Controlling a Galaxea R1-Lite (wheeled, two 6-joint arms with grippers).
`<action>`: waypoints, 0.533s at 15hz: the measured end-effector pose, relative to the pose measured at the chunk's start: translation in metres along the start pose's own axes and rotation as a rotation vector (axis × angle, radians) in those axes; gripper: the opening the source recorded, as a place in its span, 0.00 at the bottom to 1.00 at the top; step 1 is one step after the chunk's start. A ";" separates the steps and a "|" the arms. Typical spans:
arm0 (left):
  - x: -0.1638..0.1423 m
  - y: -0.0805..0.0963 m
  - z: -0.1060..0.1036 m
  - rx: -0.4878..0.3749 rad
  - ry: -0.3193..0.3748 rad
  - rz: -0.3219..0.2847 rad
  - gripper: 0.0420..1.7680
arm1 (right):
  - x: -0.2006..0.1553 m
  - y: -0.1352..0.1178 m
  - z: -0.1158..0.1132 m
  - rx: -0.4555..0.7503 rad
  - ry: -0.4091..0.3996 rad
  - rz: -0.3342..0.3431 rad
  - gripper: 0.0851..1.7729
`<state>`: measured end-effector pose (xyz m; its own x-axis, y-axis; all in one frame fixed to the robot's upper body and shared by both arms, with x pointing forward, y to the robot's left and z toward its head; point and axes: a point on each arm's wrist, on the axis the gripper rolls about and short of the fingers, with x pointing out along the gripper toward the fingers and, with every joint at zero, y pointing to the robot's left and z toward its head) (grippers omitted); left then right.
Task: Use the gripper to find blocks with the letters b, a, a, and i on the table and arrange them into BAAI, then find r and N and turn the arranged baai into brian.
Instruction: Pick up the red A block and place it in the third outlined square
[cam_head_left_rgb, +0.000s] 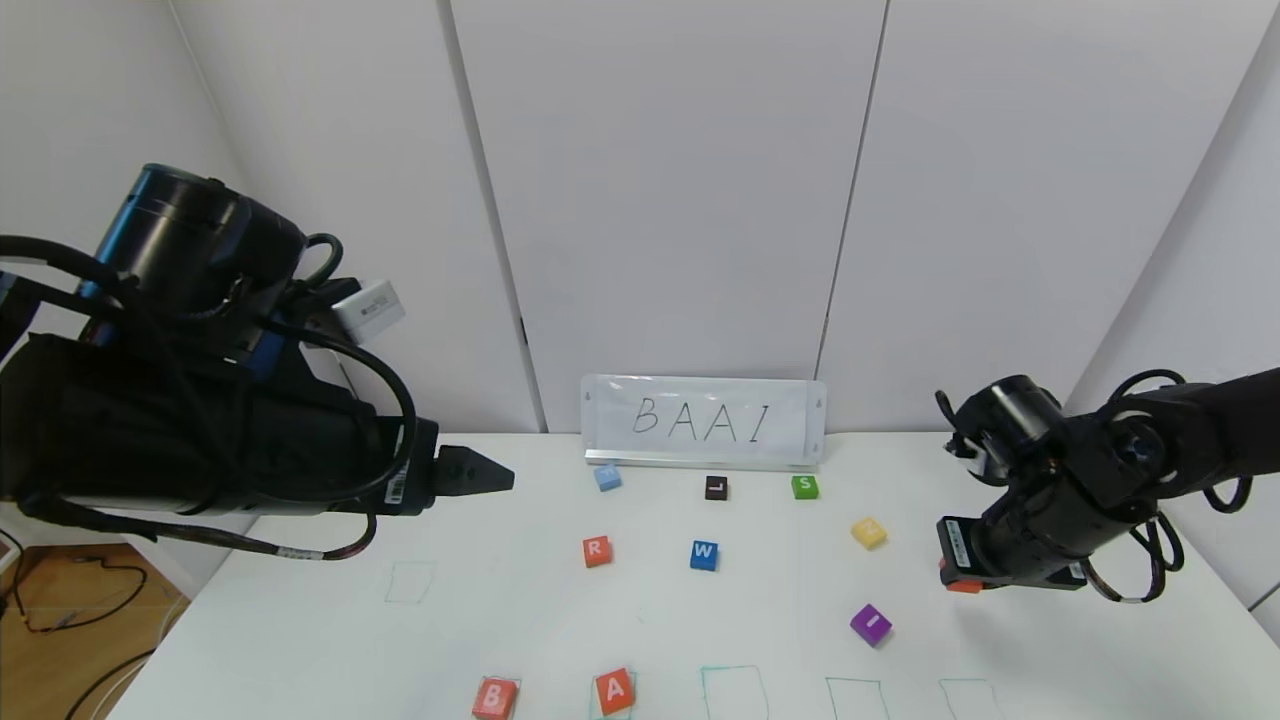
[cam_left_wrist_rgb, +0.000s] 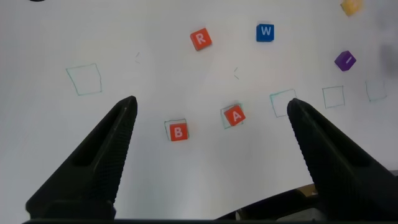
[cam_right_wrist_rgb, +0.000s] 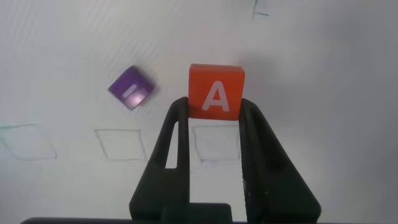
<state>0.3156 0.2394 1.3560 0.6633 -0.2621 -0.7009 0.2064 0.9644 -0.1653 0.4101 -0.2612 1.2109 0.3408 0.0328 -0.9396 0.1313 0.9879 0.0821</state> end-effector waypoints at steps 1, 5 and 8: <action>-0.001 0.000 0.000 0.003 -0.004 -0.001 0.97 | -0.013 0.011 -0.006 -0.003 -0.011 0.019 0.26; -0.010 -0.001 -0.001 0.010 -0.026 -0.009 0.97 | -0.046 0.048 -0.030 -0.017 -0.029 0.083 0.26; -0.017 -0.001 -0.003 0.022 -0.039 -0.014 0.97 | -0.054 0.071 -0.046 -0.035 -0.057 0.080 0.26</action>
<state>0.3025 0.2430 1.3659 0.6878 -0.2775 -0.6707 0.2317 0.9596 -0.1594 0.3582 -0.1857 1.2526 0.4014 0.1039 -0.9100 0.0692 0.9873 0.1433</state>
